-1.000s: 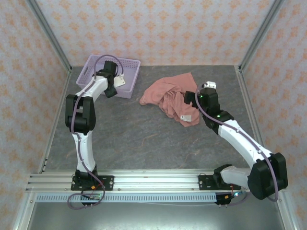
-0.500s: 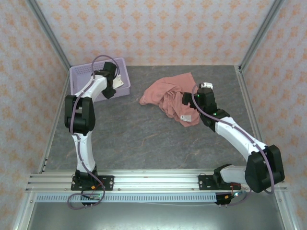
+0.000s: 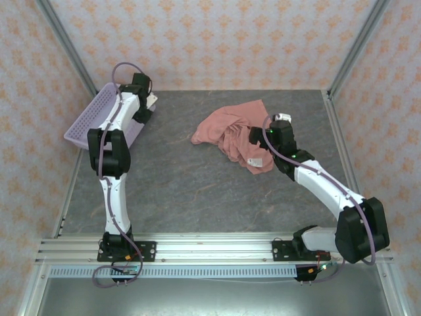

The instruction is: Fold the inside-out t-shirt

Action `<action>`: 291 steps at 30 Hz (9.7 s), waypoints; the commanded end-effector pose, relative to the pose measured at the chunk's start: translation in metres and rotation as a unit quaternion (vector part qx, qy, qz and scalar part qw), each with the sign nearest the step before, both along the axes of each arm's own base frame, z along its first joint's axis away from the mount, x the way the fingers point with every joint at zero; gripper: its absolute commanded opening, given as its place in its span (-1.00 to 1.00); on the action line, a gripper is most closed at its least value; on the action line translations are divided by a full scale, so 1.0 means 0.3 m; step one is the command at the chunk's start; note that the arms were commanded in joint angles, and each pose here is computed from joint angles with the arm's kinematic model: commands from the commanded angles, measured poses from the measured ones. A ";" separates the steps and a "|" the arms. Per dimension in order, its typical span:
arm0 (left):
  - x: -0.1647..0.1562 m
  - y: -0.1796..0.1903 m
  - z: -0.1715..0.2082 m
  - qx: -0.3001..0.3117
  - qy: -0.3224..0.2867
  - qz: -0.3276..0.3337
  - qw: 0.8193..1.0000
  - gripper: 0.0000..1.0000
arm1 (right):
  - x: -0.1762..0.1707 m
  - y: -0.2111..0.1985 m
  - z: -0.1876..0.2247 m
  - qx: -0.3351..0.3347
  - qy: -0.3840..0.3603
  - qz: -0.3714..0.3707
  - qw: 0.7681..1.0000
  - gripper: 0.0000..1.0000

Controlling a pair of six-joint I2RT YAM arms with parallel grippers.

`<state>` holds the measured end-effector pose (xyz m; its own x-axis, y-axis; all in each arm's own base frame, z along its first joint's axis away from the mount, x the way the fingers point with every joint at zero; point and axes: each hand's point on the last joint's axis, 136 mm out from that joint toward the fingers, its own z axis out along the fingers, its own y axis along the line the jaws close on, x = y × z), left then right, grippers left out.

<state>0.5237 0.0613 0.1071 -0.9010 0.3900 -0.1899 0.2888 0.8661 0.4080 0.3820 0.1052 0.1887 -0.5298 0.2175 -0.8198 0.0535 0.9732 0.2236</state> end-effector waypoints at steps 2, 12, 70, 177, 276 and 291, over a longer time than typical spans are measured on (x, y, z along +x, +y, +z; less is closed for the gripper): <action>0.059 0.130 0.018 0.030 -0.019 0.082 0.996 -0.80 | 0.017 0.013 0.049 0.012 -0.018 -0.001 1.000 0.99; 0.173 0.210 0.056 -0.007 -0.105 0.175 0.979 -0.78 | 0.031 0.014 0.002 -0.001 0.016 -0.008 1.000 0.98; -0.364 -0.763 1.060 -0.486 -0.438 -0.087 0.751 -1.00 | -0.054 -0.024 0.863 0.022 -0.229 0.078 0.970 -1.00; -0.500 -0.746 -0.055 -0.266 -0.094 0.002 0.959 0.28 | -0.069 0.039 0.003 0.033 0.130 0.080 0.988 -1.00; -0.868 -1.303 -0.249 -0.090 -0.074 -0.470 0.875 -0.04 | -0.151 -0.074 -0.095 -0.042 0.183 0.050 0.981 0.25; -0.856 -1.258 -0.211 -0.202 0.020 -0.417 0.886 -0.38 | -0.242 -0.023 -0.130 0.014 0.206 0.077 0.975 0.23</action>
